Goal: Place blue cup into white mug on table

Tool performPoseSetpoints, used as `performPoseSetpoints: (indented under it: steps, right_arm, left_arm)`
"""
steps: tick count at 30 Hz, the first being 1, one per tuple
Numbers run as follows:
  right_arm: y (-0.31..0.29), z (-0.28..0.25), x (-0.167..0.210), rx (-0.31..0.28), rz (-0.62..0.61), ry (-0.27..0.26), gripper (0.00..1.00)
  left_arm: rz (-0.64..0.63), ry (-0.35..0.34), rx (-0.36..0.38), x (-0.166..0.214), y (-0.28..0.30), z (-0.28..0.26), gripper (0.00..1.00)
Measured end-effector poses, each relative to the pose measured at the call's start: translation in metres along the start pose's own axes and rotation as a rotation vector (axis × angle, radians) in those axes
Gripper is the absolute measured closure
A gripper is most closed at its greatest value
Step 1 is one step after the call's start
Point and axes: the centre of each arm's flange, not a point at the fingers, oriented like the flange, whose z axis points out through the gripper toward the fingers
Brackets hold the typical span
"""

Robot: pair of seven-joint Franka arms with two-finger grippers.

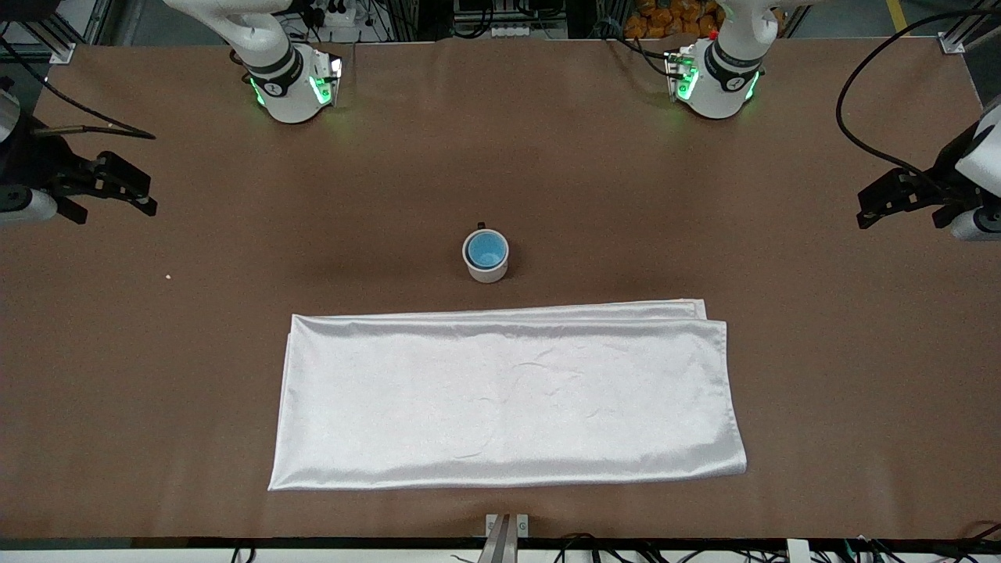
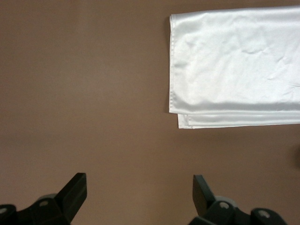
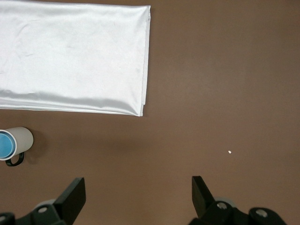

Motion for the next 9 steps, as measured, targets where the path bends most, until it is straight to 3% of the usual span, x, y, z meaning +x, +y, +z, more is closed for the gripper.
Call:
performPoseSetpoints:
  steps: [9]
  right_arm:
    - [0.0001, 0.0003, 0.0, 0.0, 0.0, -0.001, 0.0]
  left_arm:
    - [0.0, -0.013, 0.001, -0.0026, -0.0001, 0.0001, 0.0]
